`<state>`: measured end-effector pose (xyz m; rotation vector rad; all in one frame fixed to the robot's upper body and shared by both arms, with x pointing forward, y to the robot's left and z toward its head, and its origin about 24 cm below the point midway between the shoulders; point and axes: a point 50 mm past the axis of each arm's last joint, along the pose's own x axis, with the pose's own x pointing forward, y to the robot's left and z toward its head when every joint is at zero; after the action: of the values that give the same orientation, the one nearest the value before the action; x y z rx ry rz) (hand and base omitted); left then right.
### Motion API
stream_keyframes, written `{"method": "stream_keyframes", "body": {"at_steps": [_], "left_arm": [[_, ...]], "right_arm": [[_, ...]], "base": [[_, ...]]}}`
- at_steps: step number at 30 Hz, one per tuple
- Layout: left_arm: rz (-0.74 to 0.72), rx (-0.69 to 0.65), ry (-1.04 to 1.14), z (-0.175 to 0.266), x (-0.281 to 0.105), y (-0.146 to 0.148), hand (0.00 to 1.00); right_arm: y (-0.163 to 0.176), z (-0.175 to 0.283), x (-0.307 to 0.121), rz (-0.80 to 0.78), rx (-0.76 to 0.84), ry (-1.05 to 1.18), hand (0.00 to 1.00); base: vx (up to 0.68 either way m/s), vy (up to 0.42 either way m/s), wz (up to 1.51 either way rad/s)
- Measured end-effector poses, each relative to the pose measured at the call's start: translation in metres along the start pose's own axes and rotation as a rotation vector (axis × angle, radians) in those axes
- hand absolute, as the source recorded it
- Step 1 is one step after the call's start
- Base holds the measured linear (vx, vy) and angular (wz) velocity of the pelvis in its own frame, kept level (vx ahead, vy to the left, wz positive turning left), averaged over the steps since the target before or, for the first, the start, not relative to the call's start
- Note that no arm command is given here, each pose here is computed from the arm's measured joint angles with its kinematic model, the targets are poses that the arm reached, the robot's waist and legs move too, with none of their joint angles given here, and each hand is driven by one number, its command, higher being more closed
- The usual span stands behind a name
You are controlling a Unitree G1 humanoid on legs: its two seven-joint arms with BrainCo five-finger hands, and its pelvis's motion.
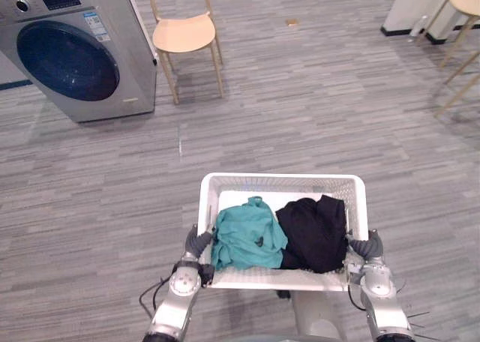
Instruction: Pick up the laundry basket with both hands and put the clothes into the washing machine.
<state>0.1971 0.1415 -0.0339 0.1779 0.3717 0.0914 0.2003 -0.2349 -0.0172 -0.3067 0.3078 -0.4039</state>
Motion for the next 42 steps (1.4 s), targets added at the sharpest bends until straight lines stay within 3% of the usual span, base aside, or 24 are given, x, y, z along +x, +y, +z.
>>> {"method": "stream_keyframes", "body": {"at_steps": [5, 20, 30, 37, 42], "left_arm": [[0.022, -0.026, -0.040, 0.005, -0.002, 0.005, 1.00], [0.010, 0.060, 0.036, -0.010, -0.006, 0.012, 1.00], [-0.049, 0.053, 0.055, -0.009, 0.008, -0.010, 1.00], [-0.002, 0.021, 0.038, -0.011, -0.003, 0.002, 1.00], [-0.033, 0.020, 0.038, -0.012, -0.003, -0.006, 1.00]], "right_arm": [[0.002, 0.015, 0.004, -0.002, 0.022, -0.058, 1.00], [0.020, -0.015, 0.009, 0.063, -0.016, 0.084, 1.00], [0.000, -0.021, 0.009, 0.022, -0.046, 0.096, 1.00], [0.007, -0.006, 0.004, 0.027, -0.008, 0.035, 1.00], [-0.001, -0.014, 0.003, 0.006, -0.011, 0.064, 1.00]], "base": [[0.65, 0.108, -0.13], [0.67, 0.291, 0.08], [0.72, -0.037, 0.56], [0.54, -0.102, -0.19], [0.46, 0.141, -0.14]]}}
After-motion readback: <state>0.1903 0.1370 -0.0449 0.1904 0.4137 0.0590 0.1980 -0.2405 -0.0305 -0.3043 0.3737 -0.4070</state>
